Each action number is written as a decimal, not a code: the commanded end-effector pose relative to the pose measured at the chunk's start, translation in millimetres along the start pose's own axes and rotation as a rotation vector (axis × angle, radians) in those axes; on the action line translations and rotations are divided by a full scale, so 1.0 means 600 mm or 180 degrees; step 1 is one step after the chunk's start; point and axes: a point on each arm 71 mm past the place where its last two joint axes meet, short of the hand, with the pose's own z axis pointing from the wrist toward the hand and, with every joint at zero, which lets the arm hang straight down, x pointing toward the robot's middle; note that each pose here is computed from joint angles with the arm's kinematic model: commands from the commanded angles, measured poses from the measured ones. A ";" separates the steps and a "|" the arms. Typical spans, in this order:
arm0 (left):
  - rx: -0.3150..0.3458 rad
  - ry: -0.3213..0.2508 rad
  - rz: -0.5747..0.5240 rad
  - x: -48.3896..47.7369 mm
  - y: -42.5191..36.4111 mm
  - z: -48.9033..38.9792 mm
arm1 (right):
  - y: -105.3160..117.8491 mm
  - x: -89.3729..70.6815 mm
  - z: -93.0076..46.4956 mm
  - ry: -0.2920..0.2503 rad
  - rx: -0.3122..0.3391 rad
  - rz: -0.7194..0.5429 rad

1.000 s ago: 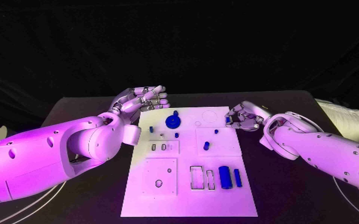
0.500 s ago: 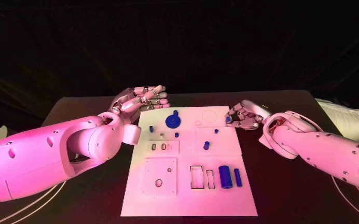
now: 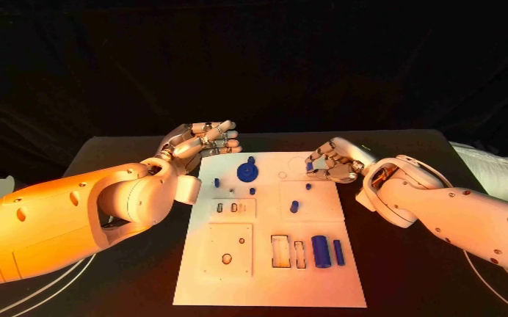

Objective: Assemble the parts on the task board

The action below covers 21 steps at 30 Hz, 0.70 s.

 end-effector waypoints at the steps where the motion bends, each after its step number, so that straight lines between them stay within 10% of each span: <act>1: 0.0021 0.0028 -0.0017 -0.002 -0.001 0.001 | 0.031 0.006 0.005 0.0011 -0.0006 -0.0017; 21: 0.0044 -0.0115 0.0034 -0.032 -0.001 0.009 | 0.183 0.136 0.048 0.0638 -0.0255 -0.0176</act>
